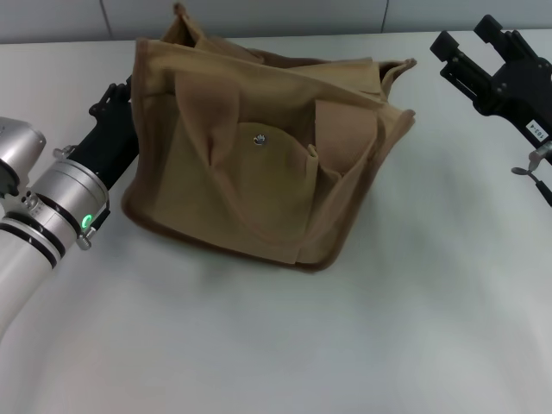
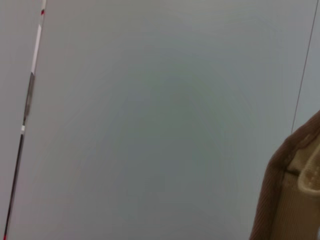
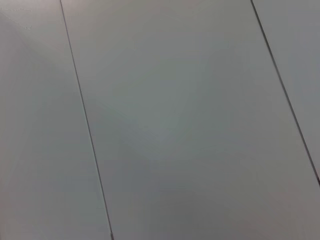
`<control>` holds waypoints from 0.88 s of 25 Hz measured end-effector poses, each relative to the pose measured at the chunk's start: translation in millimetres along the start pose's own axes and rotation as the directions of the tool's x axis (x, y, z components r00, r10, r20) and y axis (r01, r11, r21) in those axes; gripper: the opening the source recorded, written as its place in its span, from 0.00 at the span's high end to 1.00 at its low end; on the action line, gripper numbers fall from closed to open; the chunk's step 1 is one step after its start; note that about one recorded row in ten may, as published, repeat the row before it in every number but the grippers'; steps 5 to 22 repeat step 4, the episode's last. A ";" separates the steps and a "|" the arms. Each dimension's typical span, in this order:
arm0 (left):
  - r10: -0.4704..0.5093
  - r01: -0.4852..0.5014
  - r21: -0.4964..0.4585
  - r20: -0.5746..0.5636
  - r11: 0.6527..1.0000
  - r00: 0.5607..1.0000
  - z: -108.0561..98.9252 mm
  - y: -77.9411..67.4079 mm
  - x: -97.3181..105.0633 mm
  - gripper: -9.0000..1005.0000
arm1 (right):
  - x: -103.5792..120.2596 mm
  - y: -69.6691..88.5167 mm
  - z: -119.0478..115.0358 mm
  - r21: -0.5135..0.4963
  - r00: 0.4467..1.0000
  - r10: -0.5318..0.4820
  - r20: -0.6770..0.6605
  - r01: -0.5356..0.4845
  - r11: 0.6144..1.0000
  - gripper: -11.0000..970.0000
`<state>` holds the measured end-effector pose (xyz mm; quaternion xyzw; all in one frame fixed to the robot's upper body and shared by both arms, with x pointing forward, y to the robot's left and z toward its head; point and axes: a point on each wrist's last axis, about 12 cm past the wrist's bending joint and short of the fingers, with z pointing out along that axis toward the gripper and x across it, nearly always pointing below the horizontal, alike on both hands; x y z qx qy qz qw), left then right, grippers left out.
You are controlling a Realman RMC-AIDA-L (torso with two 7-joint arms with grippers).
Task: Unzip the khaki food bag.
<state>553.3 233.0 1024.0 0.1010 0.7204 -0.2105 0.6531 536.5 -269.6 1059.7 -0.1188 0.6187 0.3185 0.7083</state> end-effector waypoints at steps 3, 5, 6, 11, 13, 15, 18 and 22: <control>-0.035 0.035 0.007 0.052 0.999 0.998 -19.7 10.7 -1.5 0.15 | -1.9 1.1 -7.5 -0.009 0.999 0.026 0.021 -0.026 1.000 0.12; -0.035 0.035 0.007 0.052 0.999 0.998 -19.7 10.7 -1.5 0.15 | -1.9 1.1 -7.5 -0.009 0.999 0.026 0.021 -0.026 1.000 0.12; -0.035 0.035 0.007 0.052 0.999 0.998 -19.7 10.7 -1.5 0.15 | -1.9 1.1 -7.5 -0.009 0.999 0.026 0.021 -0.026 1.000 0.12; -0.035 0.035 0.007 0.052 0.999 0.998 -19.7 10.7 -1.5 0.15 | -1.9 1.1 -7.5 -0.009 0.999 0.026 0.021 -0.026 1.000 0.12; -0.035 0.035 0.007 0.052 0.999 0.998 -19.7 10.7 -1.5 0.15 | -1.9 1.1 -7.5 -0.009 0.999 0.026 0.021 -0.026 1.000 0.12; -0.035 0.035 0.007 0.052 0.999 0.998 -19.7 10.7 -1.5 0.15 | -1.9 1.1 -7.5 -0.009 0.999 0.026 0.021 -0.026 1.000 0.12; -0.035 0.035 0.007 0.052 0.999 0.998 -19.7 10.7 -1.5 0.15 | -1.9 1.1 -7.5 -0.009 0.999 0.026 0.021 -0.026 1.000 0.12; -0.035 0.035 0.007 0.052 0.999 0.998 -19.7 10.7 -1.5 0.15 | -1.9 1.1 -7.5 -0.009 0.999 0.026 0.021 -0.026 1.000 0.12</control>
